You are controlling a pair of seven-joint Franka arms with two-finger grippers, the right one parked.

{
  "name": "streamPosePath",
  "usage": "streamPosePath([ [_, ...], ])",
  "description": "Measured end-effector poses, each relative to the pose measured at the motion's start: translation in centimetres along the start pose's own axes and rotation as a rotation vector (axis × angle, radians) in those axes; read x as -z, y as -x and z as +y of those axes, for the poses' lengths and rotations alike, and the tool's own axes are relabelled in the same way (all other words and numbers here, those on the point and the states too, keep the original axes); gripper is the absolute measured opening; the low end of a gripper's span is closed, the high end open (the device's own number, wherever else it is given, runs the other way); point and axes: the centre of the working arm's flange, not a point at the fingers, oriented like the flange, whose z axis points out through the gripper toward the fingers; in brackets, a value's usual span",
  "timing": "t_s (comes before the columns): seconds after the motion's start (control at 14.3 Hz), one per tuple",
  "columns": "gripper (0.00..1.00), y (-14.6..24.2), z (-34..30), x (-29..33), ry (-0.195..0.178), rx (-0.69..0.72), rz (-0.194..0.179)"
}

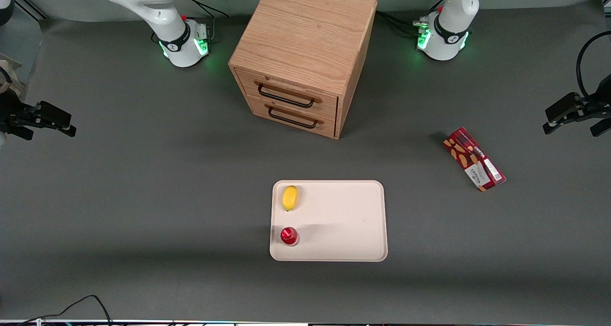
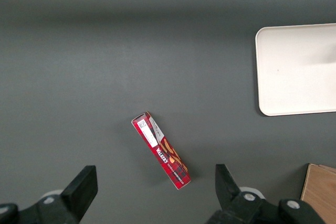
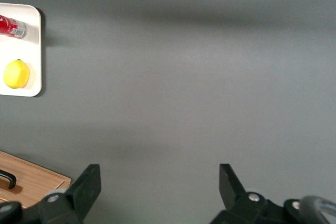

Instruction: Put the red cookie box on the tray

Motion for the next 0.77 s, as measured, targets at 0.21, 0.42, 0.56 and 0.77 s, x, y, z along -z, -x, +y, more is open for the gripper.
streamPosePath([
  [0.21,1.0,0.01,-0.07,0.0,-0.018,-0.006,-0.002],
  [0.42,1.0,0.01,-0.06,0.0,-0.021,-0.008,-0.002],
  [0.56,1.0,0.01,-0.06,0.0,-0.021,-0.008,-0.002],
  [0.77,1.0,0.01,-0.07,0.0,-0.021,-0.008,-0.002],
])
